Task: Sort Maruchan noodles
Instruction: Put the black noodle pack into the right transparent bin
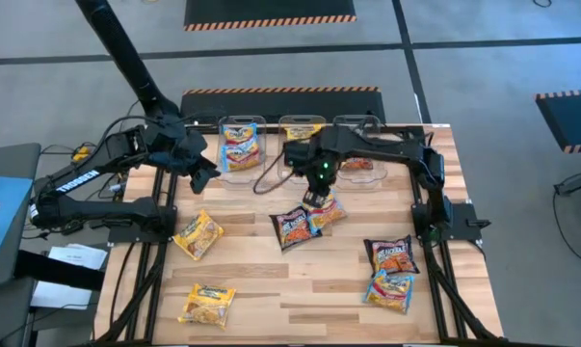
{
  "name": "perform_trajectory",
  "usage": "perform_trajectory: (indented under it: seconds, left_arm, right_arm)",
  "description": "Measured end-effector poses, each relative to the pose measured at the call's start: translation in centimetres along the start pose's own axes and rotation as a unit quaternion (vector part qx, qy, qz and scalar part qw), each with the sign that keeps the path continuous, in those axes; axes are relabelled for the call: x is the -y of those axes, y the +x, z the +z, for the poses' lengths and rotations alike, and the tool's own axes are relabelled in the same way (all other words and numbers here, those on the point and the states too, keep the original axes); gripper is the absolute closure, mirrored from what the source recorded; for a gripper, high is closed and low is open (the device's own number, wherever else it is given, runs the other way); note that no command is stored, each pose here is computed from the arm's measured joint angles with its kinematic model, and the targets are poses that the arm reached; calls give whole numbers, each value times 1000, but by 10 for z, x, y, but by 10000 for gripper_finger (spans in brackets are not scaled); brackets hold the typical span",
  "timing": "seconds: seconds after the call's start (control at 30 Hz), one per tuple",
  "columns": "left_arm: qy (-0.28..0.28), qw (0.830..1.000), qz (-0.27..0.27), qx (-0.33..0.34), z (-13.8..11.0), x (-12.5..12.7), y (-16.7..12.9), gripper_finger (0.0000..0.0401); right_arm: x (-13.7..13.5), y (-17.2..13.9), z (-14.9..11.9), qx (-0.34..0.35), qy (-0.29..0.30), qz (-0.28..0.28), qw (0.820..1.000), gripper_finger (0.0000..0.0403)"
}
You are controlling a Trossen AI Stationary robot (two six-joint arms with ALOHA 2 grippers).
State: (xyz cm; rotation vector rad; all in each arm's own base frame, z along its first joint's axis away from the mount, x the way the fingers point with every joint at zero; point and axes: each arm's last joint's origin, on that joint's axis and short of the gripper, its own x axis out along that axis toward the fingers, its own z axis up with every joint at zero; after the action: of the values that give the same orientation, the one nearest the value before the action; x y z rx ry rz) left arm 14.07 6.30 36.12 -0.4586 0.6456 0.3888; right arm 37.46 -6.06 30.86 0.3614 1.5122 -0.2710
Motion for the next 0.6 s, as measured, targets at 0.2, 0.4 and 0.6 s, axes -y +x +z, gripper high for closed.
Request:
perform_trajectory:
  seconds: [0.2,0.4,0.6]
  left_arm:
    - [18,1000,5,-20,-4,-1,0,269]
    - [27,999,7,-32,-6,-2,0,269]
    - [44,999,7,-31,-6,-2,0,269]
  right_arm:
    - [-29,11,-14,-34,9,-11,999,266]
    - [-39,20,-46,-61,45,-25,997,266]
    - [-35,20,-90,-25,121,-11,992,266]
